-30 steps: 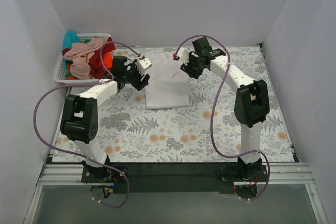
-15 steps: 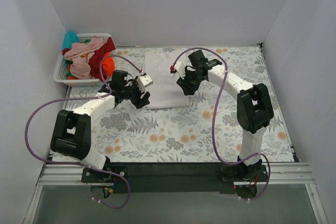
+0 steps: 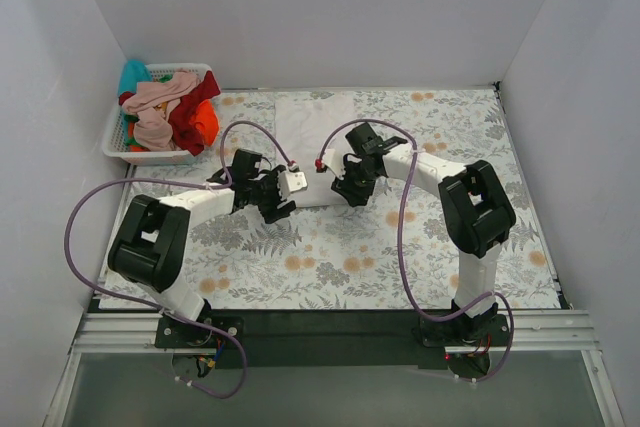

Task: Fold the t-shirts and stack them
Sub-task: Fold the tshirt

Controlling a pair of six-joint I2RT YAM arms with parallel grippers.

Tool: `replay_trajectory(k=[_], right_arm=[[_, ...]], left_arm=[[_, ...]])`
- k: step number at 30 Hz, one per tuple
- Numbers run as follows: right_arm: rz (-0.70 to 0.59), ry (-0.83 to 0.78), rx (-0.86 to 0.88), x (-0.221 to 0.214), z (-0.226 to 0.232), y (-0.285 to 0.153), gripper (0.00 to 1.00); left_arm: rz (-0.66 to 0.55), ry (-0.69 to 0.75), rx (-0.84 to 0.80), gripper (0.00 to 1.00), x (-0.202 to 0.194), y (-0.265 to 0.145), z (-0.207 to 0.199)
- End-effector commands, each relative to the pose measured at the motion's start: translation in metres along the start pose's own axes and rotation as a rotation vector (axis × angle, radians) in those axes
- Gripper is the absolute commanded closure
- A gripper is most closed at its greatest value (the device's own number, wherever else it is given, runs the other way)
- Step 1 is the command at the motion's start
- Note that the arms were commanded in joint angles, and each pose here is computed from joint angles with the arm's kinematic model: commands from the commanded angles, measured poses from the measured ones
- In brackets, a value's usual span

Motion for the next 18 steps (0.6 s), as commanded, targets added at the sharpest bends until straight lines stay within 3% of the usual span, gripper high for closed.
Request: replay_trajectory(k=[1,5,7,8,9,11,12,18], right_arm=[[0.006,-0.035,-0.038,-0.005,-0.005,0.010,0.50],[0.036,-0.041,-0.060,-0.014,-0.007,0.020,0.56],[0.055,-0.034,-0.065,-0.020,-0.007,0.025,0.65],[0.058,-0.035,-0.068,-0.021,-0.007,0.026,0.68],[0.069,-0.033,-0.071,-0.024,-0.006,0.027,0.76],[0.071,-0.029,-0.080,-0.025,-0.006,0.026,0.87],[0.067,-0.032,-0.092,-0.023,-0.006,0.021,0.98],[-0.031,-0.013,-0.144,0.000,-0.011,-0.029,0.99]], left_arm=[[0.003,0.108,0.035,0.35,0.000,0.005,0.008],[0.026,0.122,0.033,0.39,-0.009,0.013,0.008],[0.047,0.116,0.029,0.49,-0.015,0.017,0.008],[0.052,0.118,0.024,0.55,-0.016,0.018,0.007],[0.054,0.117,0.025,0.69,-0.017,0.018,0.007],[0.047,0.118,0.031,0.84,-0.014,0.015,0.007],[0.043,0.108,0.029,0.93,-0.011,0.011,0.006],[-0.045,0.064,0.073,1.00,0.033,-0.022,0.030]])
Point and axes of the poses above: each gripper's point midway between its finger pads, its own y axis out along the fingers, its own z axis along the line the jaws close on, x = y × z, the point moved 7 cm from there along -y, back along the fingers, and after that the axes turned 5 degrees about y, right-handed, at the moved point
